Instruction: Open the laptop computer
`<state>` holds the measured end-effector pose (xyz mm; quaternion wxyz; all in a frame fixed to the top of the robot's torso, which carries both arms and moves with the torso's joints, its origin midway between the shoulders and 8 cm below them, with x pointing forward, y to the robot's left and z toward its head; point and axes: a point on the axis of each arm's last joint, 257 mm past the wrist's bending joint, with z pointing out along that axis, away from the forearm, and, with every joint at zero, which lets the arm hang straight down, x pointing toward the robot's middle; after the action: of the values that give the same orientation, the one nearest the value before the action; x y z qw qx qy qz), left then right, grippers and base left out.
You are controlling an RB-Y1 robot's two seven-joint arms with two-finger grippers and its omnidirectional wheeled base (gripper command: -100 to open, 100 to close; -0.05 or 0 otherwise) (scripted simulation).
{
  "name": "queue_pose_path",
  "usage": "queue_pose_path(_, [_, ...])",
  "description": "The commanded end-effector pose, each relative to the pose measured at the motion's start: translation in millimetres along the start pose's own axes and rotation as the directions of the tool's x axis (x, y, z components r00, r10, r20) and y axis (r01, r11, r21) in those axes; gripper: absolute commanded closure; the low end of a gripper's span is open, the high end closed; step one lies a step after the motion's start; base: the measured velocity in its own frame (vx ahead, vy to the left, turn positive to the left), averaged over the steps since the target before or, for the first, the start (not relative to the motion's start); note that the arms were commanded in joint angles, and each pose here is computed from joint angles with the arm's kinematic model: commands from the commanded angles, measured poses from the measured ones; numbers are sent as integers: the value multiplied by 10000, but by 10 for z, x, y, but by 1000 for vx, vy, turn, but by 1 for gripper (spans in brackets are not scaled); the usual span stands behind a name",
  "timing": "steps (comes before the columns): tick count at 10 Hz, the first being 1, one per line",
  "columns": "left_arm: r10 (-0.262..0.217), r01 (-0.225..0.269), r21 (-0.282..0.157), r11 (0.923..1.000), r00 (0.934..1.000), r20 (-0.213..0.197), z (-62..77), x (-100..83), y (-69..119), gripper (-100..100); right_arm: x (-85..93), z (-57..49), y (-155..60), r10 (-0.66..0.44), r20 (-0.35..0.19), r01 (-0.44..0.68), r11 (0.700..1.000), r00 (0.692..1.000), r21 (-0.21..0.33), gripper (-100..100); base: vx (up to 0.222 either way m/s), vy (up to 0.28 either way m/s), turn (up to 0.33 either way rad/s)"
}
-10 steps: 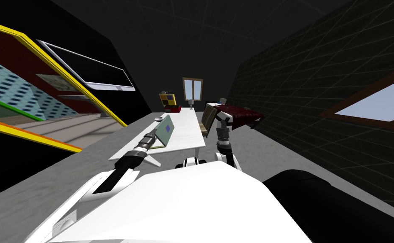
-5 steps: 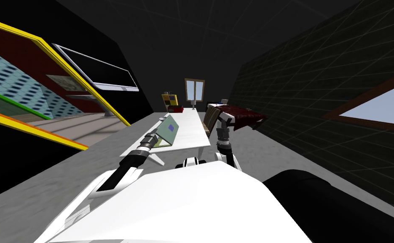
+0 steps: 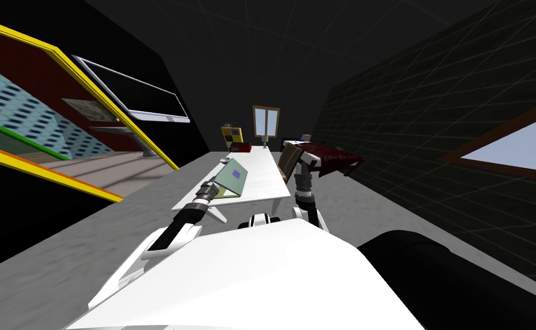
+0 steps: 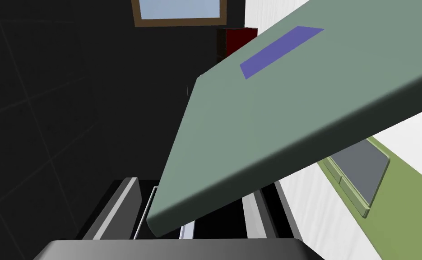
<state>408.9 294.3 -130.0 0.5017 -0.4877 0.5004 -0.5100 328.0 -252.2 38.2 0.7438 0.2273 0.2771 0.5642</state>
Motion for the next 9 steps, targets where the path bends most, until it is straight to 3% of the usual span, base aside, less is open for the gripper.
queue_pose_path(1, [-1144,1144,-19,9934,9934,22,57,46,146,100,0,0,0,1,0,-1,10000,10000,0,0,-25,82,-4])
queue_pose_path(4, [-2392,2393,-41,9709,9709,62,131,109,309,100,0,0,0,0,0,0,10000,10000,0,0,-24,93,-5])
queue_pose_path(5, [-2101,2102,-82,9776,9776,73,117,85,297,100,0,0,0,0,0,0,10000,10000,0,0,-9,42,-3])
queue_pose_path(7, [-2960,2961,-61,9551,9551,81,174,145,455,100,0,0,0,1,1,-1,10000,10000,-1,0,-21,59,0])
queue_pose_path(8, [-2701,2702,-119,9627,9628,96,113,116,374,-100,0,0,0,1,1,-1,10000,10000,-1,0,-3,37,5])
queue_pose_path(9, [-2700,2701,-120,9628,9628,84,81,116,319,-100,0,0,0,1,1,-1,10000,10000,0,0,31,-9,21])
